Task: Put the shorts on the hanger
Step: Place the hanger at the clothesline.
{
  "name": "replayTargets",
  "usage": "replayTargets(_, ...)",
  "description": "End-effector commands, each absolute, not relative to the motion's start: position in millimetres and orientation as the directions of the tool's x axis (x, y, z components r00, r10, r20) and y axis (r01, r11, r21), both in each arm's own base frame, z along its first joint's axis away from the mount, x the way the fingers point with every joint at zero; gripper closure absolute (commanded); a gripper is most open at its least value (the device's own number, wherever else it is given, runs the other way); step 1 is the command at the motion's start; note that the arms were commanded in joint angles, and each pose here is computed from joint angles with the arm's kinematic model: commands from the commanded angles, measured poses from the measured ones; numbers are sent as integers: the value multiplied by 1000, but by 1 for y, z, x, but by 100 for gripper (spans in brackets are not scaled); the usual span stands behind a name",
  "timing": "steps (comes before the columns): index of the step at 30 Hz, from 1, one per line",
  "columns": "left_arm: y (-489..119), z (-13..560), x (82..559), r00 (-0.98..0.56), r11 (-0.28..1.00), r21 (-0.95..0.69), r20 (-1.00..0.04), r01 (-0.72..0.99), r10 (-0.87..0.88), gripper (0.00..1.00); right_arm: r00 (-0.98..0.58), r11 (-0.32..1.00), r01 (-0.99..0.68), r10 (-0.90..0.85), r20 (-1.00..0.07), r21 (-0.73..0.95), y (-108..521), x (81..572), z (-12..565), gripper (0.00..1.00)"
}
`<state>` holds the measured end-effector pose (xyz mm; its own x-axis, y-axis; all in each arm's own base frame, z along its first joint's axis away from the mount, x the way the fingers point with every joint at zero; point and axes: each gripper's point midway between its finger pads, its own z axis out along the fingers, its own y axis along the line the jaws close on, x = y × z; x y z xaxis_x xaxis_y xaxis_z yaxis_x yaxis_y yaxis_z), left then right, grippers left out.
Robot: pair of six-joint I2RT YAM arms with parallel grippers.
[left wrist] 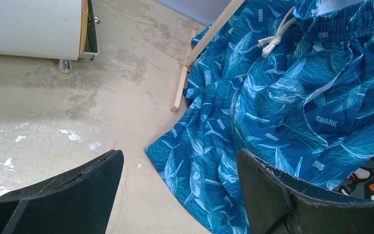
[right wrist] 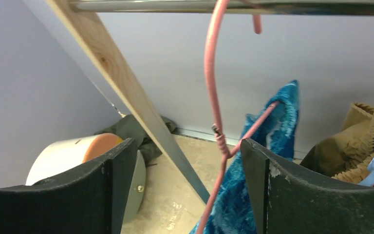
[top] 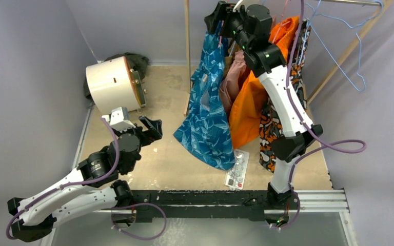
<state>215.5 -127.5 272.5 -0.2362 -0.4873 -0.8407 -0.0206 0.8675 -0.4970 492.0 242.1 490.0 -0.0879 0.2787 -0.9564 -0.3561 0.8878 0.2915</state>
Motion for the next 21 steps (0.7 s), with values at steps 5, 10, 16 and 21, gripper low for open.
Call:
replayTargets(5, -134, 278, 219, -224, 855, -518, -833, -4, -506, 14, -5, 830, -473, 333, -943, 295, 224, 419, 569, 12)
replayTargets(10, -133, 279, 220, -210, 862, -506, -843, -3, -496, 14, -41, 821, -500, 295, -955, 275, 215, 386, 562, 14)
replayTargets(16, -137, 290, 225, -184, 879, -476, -866, 23, -464, 13, -139, 811, -526, 215, -967, 256, 217, 368, 517, 20)
replayTargets(21, -159, 317, 233, -156, 875, -472, -877, 107, -454, 13, -134, 871, -419, 221, -966, 258, 197, 375, 496, 33)
